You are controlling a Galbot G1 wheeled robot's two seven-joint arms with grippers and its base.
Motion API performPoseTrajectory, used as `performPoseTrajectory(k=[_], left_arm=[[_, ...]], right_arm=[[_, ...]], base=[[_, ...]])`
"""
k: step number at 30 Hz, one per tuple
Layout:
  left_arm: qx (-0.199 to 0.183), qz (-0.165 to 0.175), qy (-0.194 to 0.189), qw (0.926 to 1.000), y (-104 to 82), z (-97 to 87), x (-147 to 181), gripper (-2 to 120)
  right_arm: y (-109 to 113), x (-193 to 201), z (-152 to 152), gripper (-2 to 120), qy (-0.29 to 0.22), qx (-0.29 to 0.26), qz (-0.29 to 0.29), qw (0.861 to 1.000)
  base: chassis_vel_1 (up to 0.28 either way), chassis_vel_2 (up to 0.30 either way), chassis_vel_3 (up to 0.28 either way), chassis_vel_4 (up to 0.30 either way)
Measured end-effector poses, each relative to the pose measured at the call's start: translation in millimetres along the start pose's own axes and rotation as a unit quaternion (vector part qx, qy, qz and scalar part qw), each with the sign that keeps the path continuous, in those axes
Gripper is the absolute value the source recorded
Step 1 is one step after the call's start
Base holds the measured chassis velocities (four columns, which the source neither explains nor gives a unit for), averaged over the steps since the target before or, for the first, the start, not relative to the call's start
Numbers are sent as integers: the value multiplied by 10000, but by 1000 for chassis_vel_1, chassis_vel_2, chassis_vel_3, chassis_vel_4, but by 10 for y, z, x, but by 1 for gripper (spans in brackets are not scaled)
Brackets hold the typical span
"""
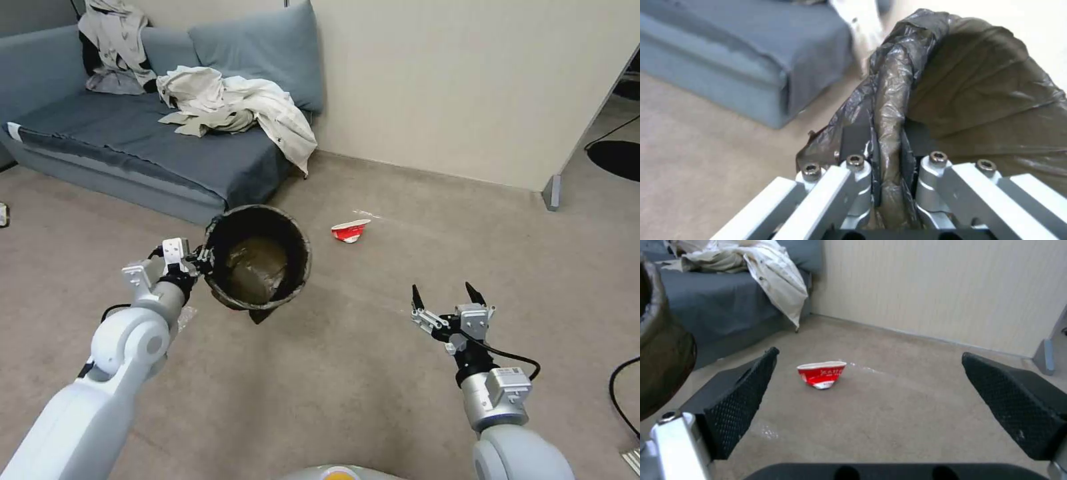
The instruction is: Pick up the trash can from the floor.
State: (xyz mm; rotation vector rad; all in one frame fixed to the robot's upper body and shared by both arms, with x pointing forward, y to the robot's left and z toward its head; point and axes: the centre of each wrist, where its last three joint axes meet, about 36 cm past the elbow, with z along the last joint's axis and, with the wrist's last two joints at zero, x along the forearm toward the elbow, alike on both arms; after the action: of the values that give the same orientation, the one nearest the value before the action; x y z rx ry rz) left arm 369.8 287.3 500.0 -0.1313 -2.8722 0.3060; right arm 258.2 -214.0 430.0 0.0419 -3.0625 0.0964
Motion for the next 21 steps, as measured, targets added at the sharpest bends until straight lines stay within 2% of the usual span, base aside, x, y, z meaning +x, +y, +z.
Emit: performPoseTrajectory(k=[1, 5, 10, 21], left_arm=[[0, 0, 0, 10000, 0, 0, 0, 7], [-4, 297, -141, 9995, -254, -54, 262, 7], [53, 355, -161, 9992, -332, -18, 448, 7], [230, 384, -256, 9987, -399, 89, 571, 7]], right_arm=[[0, 0, 0, 100, 0, 0, 0, 10000], [-13, 3, -46, 100, -80, -3, 51, 10000], [-15, 14, -66, 100, -117, -12, 80, 9999], [-9, 27, -98, 100, -172, -17, 159, 9997]], base=[[0, 0, 0, 0], [0, 0, 0, 0], [0, 0, 0, 0], [0, 0, 0, 0]])
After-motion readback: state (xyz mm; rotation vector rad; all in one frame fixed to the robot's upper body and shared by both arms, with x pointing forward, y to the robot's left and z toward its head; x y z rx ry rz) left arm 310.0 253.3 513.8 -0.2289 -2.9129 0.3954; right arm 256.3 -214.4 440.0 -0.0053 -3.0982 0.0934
